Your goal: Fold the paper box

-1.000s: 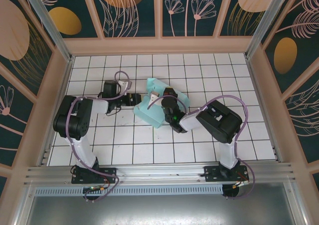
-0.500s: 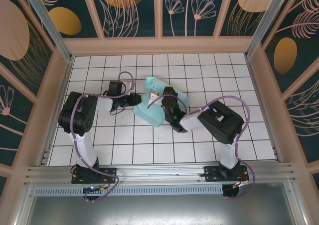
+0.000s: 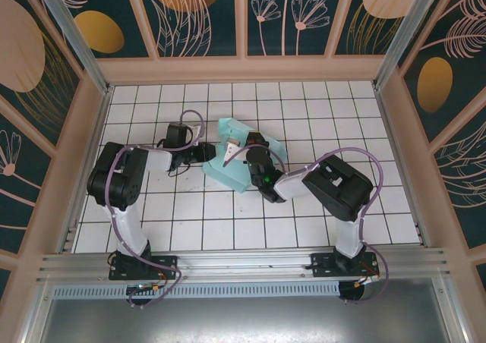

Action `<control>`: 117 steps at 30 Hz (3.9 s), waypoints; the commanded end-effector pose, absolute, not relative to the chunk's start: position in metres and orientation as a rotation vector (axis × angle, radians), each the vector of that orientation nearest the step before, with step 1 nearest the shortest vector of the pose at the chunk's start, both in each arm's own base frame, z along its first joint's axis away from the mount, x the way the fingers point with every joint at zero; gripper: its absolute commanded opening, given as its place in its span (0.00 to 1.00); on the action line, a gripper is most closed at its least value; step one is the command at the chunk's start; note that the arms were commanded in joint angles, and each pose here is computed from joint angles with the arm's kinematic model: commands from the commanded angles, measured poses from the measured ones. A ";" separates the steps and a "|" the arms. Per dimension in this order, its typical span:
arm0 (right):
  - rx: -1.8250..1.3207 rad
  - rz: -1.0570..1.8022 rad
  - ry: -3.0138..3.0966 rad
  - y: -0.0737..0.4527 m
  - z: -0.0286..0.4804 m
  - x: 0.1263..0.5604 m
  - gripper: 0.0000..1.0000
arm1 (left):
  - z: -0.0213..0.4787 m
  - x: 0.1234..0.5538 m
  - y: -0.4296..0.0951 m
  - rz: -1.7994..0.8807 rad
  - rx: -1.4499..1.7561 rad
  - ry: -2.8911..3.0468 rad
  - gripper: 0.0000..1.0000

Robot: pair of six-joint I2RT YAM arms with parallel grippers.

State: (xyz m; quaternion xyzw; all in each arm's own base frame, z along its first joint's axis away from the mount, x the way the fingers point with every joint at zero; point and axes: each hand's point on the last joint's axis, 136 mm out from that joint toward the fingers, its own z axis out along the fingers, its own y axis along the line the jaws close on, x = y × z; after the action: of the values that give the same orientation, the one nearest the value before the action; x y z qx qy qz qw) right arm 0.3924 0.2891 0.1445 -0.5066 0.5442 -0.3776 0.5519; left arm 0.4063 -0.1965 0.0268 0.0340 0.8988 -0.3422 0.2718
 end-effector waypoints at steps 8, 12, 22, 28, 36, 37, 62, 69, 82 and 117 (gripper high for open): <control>-1.090 -0.909 1.194 0.282 0.165 0.381 0.00 | 0.041 0.410 -0.183 -0.920 0.011 2.406 0.31; -1.108 -0.931 1.191 0.283 0.156 0.380 0.00 | 0.043 0.410 -0.181 -0.934 0.002 2.388 0.32; -1.115 -0.927 1.201 0.287 0.152 0.379 0.00 | 0.103 0.455 -0.144 -0.818 -0.080 2.182 0.53; -1.146 -0.919 1.201 0.292 0.145 0.379 0.00 | 0.107 0.483 -0.159 -0.813 0.100 2.157 0.56; -1.168 -0.910 1.219 0.293 0.136 0.382 0.00 | 0.112 0.478 -0.178 -0.892 0.297 2.100 0.60; -1.172 -0.909 1.221 0.294 0.135 0.381 0.00 | 0.114 0.476 -0.182 -0.923 0.321 2.088 0.60; -1.173 -0.889 1.252 0.294 0.130 0.390 0.00 | 0.090 0.436 -0.237 -1.260 0.549 2.033 0.55; -1.178 -0.891 1.255 0.295 0.129 0.390 0.00 | 0.081 0.436 -0.239 -1.256 0.553 2.046 0.55; -1.175 -0.885 1.270 0.294 0.126 0.391 0.00 | 0.089 0.422 -0.247 -1.292 0.605 1.982 0.58; -1.172 -0.823 1.320 0.302 0.120 0.387 0.00 | 0.082 0.432 -0.273 -1.152 0.620 1.988 0.30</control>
State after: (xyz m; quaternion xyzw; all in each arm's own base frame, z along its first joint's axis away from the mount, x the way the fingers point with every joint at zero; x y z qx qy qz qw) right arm 0.3895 0.2848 0.1184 -0.5023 0.5525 -0.3857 0.5420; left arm 0.4330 -0.2633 0.0697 0.2211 0.7901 -0.4524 0.3495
